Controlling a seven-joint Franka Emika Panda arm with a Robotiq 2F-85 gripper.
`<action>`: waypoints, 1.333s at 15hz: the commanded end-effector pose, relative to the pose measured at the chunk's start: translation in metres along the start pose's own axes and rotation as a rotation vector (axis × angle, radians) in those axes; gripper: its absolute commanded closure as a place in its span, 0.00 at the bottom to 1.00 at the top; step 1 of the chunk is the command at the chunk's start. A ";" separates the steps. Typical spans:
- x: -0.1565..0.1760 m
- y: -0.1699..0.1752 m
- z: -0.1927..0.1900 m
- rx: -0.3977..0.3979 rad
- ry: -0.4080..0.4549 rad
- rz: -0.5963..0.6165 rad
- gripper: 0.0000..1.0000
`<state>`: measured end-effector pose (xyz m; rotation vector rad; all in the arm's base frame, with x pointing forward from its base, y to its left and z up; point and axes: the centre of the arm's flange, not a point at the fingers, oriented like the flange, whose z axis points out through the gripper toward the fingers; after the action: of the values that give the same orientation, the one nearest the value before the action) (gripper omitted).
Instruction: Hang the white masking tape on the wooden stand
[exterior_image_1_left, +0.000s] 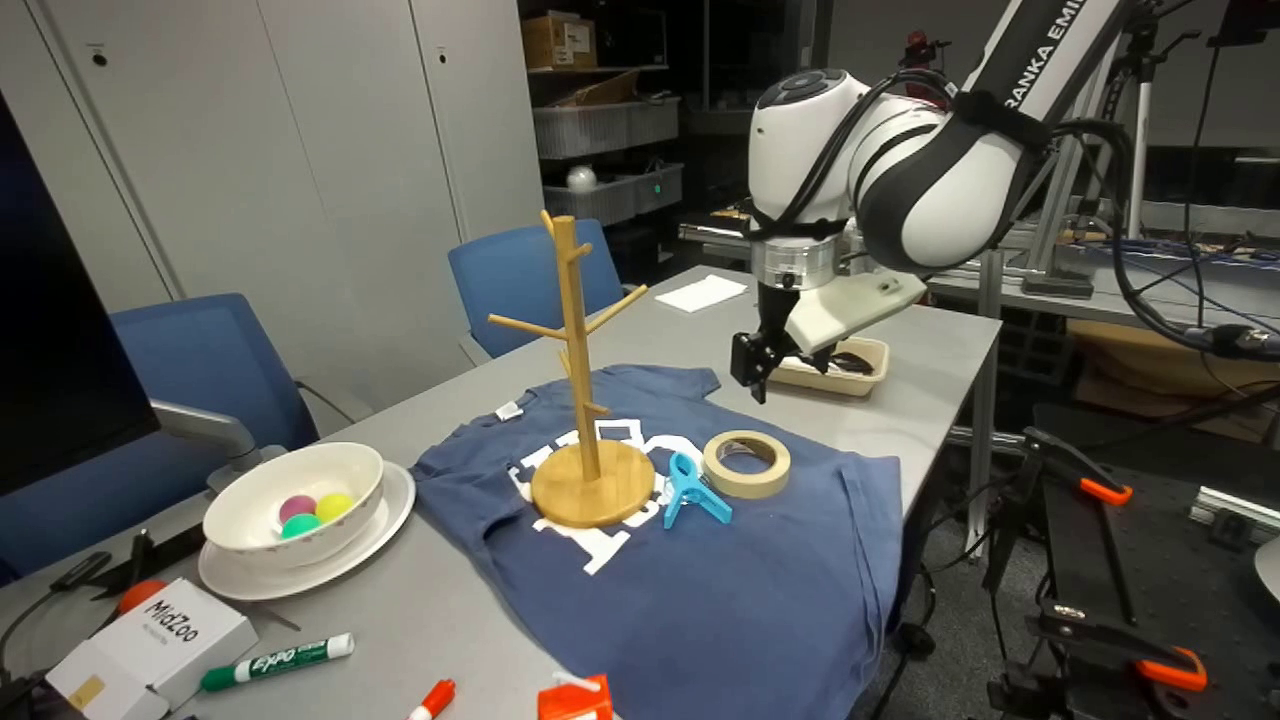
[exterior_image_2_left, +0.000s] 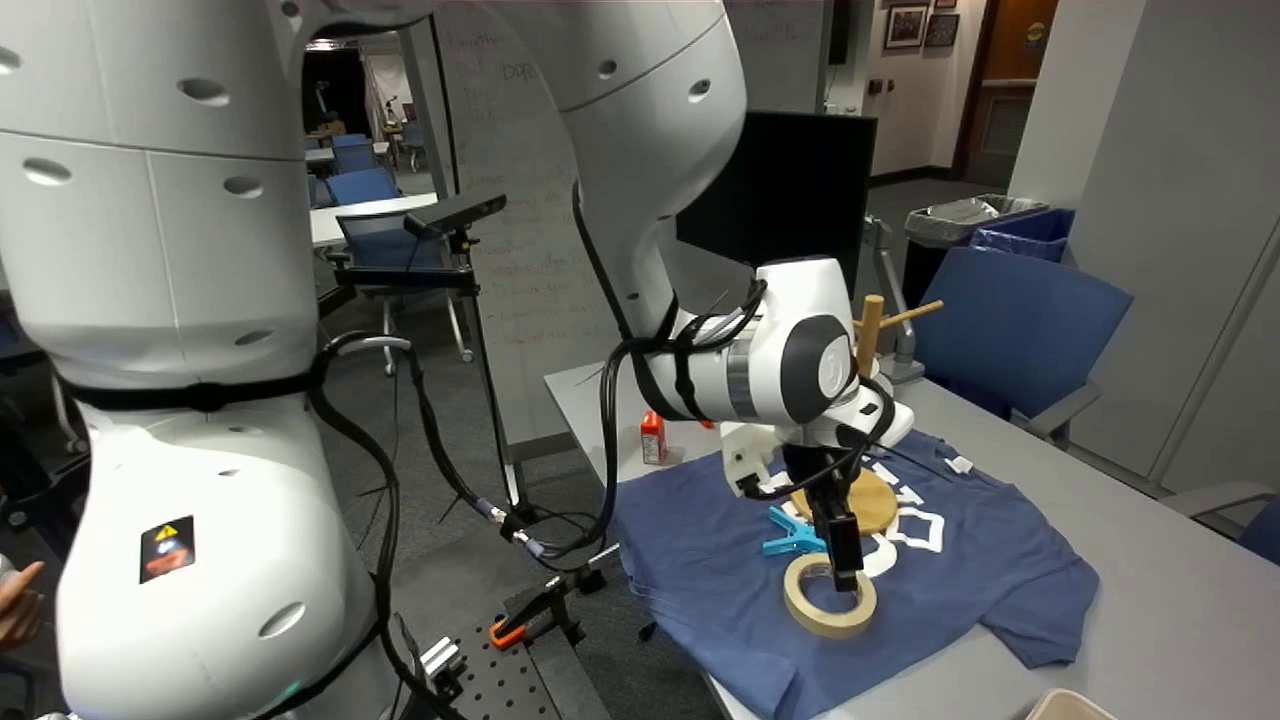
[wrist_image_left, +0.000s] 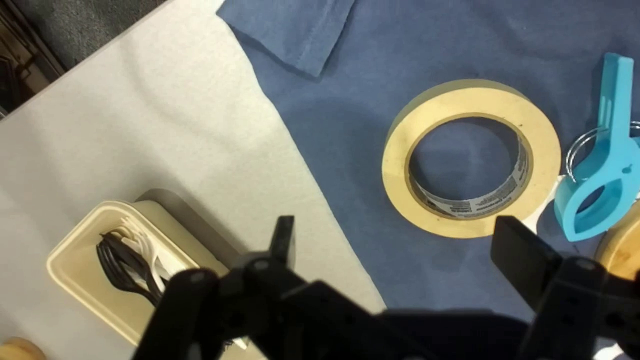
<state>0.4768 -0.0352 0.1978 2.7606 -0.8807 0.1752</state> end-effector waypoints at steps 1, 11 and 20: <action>-0.004 0.000 0.022 0.038 -0.028 -0.007 0.00; -0.009 0.018 0.090 0.103 -0.167 0.121 0.00; 0.023 0.015 0.100 0.120 -0.149 0.164 0.00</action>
<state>0.4777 -0.0778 0.1145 2.8342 -1.1806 0.0143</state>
